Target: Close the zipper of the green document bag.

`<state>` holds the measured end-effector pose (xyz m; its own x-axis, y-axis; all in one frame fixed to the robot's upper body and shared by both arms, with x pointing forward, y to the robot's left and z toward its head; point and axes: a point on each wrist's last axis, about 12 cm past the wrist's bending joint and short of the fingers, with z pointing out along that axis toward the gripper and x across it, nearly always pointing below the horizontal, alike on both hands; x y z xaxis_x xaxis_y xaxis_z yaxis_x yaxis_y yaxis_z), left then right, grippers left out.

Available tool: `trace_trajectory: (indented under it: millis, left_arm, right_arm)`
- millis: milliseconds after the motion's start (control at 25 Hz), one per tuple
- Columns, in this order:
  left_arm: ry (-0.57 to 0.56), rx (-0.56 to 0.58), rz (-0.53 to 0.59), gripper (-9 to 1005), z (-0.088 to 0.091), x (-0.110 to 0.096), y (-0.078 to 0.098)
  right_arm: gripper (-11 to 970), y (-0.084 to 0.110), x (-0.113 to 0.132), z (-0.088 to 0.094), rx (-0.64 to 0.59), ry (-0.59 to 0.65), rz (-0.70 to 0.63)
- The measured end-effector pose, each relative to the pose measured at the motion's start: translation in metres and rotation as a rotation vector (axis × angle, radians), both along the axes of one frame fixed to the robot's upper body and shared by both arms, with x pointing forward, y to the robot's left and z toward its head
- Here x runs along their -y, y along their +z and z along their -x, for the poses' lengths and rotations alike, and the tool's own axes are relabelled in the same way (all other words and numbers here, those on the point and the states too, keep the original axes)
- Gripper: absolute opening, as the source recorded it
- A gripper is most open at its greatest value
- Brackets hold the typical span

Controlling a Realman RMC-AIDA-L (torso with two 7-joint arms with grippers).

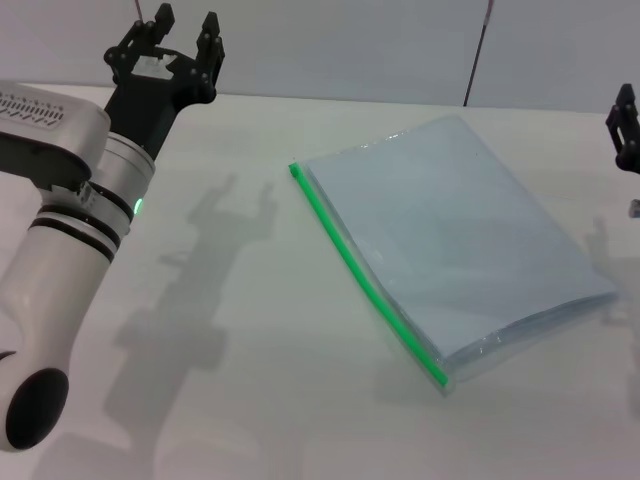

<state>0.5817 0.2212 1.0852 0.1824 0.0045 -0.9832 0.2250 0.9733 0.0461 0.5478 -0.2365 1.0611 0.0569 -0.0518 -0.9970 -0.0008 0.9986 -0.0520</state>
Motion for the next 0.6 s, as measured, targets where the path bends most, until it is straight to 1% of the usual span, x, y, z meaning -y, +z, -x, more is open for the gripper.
trace_trajectory:
  millis: [120,600]
  left_arm:
    - [0.001,-0.001,-0.002,497,0.000,0.000,0.000]
    - [-0.016,-0.005,-0.020,496,0.000,0.002,-0.002]
  right_arm:
    - [700,-0.002,0.001,-0.001,0.012,0.009,-0.010]
    - [701,0.002,-0.011,-0.008,0.023,0.056,0.000]
